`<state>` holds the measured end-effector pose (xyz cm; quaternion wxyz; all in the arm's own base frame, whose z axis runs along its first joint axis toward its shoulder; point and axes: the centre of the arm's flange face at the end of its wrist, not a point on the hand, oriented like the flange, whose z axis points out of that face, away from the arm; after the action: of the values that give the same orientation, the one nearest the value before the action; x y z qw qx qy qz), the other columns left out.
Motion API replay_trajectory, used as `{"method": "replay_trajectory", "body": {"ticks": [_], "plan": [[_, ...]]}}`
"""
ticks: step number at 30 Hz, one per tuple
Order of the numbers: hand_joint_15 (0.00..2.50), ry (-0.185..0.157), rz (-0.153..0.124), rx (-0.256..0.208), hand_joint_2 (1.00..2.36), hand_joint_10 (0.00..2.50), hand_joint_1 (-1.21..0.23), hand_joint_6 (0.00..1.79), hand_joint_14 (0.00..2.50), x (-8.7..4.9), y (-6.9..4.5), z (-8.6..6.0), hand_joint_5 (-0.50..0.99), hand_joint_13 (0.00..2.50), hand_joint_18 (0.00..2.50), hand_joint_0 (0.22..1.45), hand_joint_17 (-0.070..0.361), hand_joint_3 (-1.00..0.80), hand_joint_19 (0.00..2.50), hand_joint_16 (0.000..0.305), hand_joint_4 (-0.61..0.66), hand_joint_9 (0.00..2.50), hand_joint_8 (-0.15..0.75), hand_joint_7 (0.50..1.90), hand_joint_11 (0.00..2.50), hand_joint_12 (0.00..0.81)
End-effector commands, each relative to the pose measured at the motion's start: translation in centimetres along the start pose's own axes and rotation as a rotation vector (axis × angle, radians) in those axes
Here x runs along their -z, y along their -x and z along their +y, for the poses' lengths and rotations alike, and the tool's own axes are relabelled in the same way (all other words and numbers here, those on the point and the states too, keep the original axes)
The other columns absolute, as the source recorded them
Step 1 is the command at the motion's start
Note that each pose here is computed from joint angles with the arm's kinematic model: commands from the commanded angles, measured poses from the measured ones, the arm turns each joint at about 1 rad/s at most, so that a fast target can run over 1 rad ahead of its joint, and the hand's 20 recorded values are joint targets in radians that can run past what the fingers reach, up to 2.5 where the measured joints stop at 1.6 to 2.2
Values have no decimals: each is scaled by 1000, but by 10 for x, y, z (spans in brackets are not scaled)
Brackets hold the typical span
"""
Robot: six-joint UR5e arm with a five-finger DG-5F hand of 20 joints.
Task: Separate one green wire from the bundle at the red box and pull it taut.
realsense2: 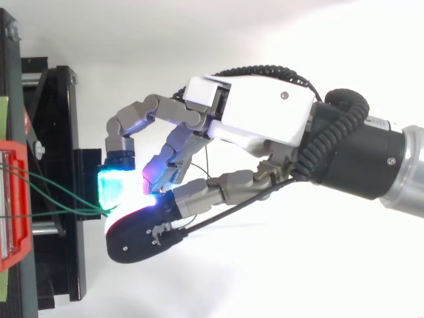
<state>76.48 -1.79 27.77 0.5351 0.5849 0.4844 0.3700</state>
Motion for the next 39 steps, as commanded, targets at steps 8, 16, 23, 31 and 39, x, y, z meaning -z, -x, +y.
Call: {"method": "replay_trajectory", "body": {"ticks": [8, 16, 23, 31, 39], "plan": [[514, -1, 1, 0, 1012, 22, -481, 867, 19, 0, 0, 0, -145, 975, 897, 587, 109, -342, 636, 48, 86, 1148, 278, 1136, 872, 358], [512, -6, 1, 2, 1013, 23, -415, 833, 20, 1, 0, 0, -138, 978, 893, 599, 109, -320, 646, 49, 86, 1157, 269, 1112, 830, 360], [509, -6, 1, 2, 1015, 22, -418, 823, 19, 1, 0, -1, -135, 981, 892, 599, 110, -308, 648, 49, 103, 1164, 271, 1105, 842, 363], [507, -6, 3, 2, 1000, 23, -392, 813, 18, 0, 0, -1, -131, 994, 921, 530, 116, -499, 621, 52, 108, 1177, 282, 1129, 823, 376], [499, -6, 0, 4, 1000, 21, -507, 813, 17, 0, 0, -1, -134, 1013, 950, 485, 124, -500, 601, 55, 132, 1185, 297, 1112, 828, 391]]}}
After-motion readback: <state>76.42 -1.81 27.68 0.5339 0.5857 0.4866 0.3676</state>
